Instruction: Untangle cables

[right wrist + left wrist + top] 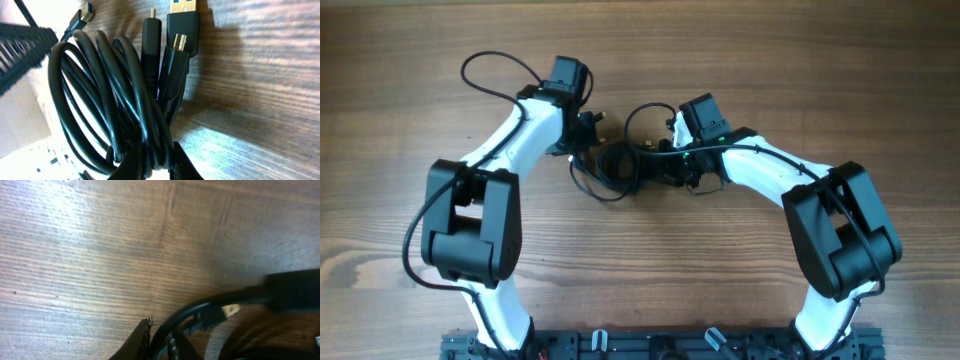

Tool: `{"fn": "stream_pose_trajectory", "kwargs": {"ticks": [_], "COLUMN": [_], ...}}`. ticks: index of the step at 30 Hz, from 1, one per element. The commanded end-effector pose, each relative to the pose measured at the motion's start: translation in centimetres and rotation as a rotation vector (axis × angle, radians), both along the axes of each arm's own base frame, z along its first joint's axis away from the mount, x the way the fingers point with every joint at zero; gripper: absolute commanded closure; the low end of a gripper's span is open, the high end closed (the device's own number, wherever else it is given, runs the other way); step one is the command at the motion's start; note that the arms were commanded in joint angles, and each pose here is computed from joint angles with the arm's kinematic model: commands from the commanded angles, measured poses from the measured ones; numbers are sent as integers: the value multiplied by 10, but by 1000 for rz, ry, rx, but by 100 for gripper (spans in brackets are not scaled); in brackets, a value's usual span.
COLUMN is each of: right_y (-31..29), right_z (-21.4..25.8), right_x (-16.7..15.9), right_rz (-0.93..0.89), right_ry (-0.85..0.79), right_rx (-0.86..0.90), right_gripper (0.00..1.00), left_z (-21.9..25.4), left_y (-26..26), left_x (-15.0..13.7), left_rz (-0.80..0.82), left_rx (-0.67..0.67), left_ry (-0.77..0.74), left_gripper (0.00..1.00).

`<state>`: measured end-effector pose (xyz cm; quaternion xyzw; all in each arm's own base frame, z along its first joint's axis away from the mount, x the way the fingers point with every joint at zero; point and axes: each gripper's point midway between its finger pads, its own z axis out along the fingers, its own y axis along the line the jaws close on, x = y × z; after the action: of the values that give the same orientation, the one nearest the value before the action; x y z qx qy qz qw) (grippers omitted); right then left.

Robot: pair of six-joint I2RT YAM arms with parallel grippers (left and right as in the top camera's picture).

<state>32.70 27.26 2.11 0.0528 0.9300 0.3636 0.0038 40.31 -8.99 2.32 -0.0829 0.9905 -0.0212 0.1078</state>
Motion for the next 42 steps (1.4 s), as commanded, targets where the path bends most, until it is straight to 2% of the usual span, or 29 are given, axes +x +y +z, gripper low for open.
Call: {"fn": "stream_pose_trajectory", "kwargs": {"ticks": [1,7,9,11,21,23,26,29,34,39,42], "right_y": [9,0,-4,-7,-18,-16,-16,-21,-20,-21,-20], "right_z": [26,77,89,96,79,76,70,60,55,44,33], "right_x": [-5,15,20,24,16,10,2,-3,-3,2,2], "right_rz": [50,-6,-27,-45,-44,-6,9,4,-5,-36,-54], "right_ry": [-39,-228,-273,-306,-262,-267,-251,-251,-270,-257,-225], "right_rx": [59,28,14,1,-74,-88,-123,-211,-257,-284,-290], "right_gripper": [89,70,69,69,70,71,71,70,70,69,69], "left_z": [36,70,79,86,74,72,69,62,46,33,24], "left_y": [-11,-20,-19,-20,-18,-16,-14,-18,-20,-36,-37], "left_x": [21,22,18,12,-27,-37,-51,-72,-92,-107,-110], "left_rz": [-34,-50,-49,-48,-43,-6,24,20,24,16,14], "left_rx": [-106,-168,-171,-179,-182,-182,-179,-202,-220,-328,-335], "left_ry": [-85,-145,-152,-146,23,68,131,212,285,336,332], "left_gripper": [83,72,68,59,56,51,50,41,34,32,32]}}
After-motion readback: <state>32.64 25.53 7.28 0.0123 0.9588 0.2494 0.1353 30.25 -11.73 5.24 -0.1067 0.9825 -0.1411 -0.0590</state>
